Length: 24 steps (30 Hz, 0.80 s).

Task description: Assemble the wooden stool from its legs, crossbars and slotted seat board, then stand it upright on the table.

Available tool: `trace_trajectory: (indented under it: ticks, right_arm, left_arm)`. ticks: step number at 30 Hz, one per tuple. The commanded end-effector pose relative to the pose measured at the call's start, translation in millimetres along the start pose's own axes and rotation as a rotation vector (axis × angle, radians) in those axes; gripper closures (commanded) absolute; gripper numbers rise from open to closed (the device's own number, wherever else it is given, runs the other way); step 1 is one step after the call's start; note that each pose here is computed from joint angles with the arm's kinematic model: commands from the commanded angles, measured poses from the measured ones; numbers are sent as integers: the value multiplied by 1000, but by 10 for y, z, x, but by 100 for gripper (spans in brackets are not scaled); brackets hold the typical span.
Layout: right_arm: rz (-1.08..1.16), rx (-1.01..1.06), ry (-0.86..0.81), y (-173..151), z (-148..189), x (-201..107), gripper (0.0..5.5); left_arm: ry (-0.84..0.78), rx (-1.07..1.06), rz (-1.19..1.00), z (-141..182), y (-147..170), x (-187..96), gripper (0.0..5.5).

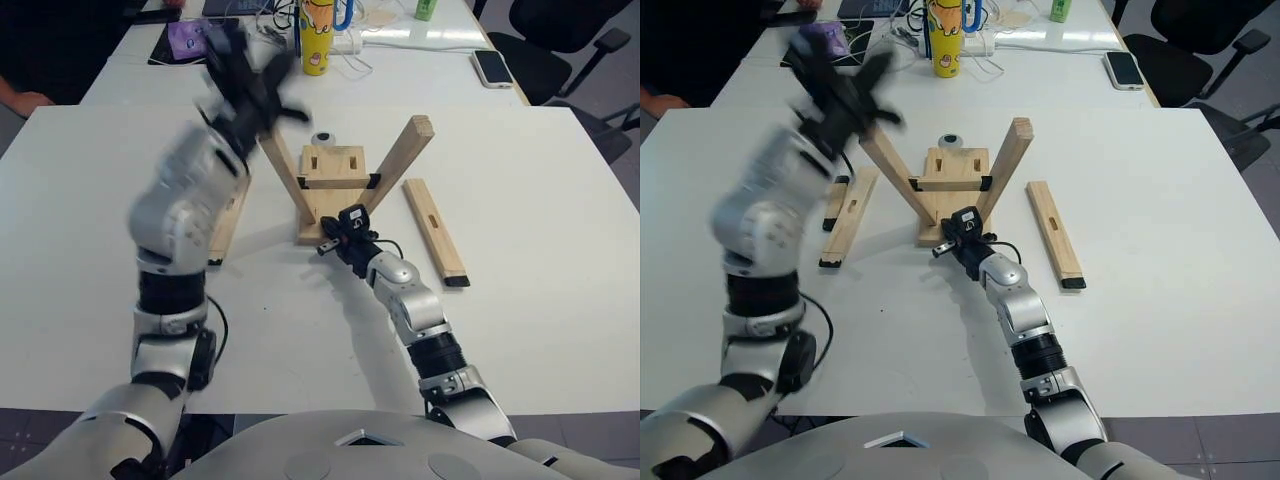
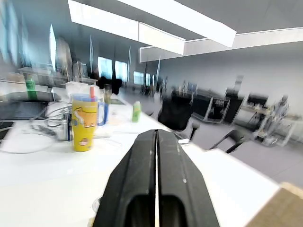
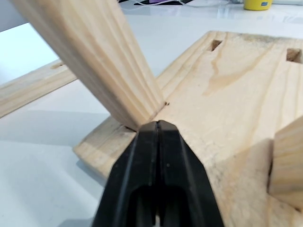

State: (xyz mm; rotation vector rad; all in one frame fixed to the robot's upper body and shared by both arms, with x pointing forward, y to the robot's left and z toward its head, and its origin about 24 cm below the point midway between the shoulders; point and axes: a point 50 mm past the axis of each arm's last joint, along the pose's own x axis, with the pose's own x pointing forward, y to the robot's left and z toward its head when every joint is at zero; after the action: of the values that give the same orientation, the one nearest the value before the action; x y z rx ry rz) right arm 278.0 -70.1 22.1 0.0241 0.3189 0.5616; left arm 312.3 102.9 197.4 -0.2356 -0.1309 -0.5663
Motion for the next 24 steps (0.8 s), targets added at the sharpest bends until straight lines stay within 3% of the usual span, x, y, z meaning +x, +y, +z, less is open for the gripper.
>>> trace_trajectory:
  ticks: [1,5,11,15,19,21,24]
  right_arm:
    - [-23,61,268,-17,-563,-110,550]
    - [-35,59,228,-65,-516,-78,550]
    - [-29,58,121,-55,-357,6,550]
    - [92,8,-151,77,53,-48,550]
    - [206,-41,-303,207,364,-329,550]
    - [223,-55,-299,212,399,-500,550]
    - [139,-33,-258,53,358,-730,550]
  left_arm:
    - [370,-30,91,-794,145,-148,549]
    - [-24,153,162,-62,152,30,549]
    - [-360,320,363,469,243,-236,549]
    - [-292,306,450,214,305,-551,494]
    - [-154,235,496,-117,281,-766,431]
    - [-105,214,482,-215,238,-793,429]
    - [-63,188,482,-322,200,-850,474]
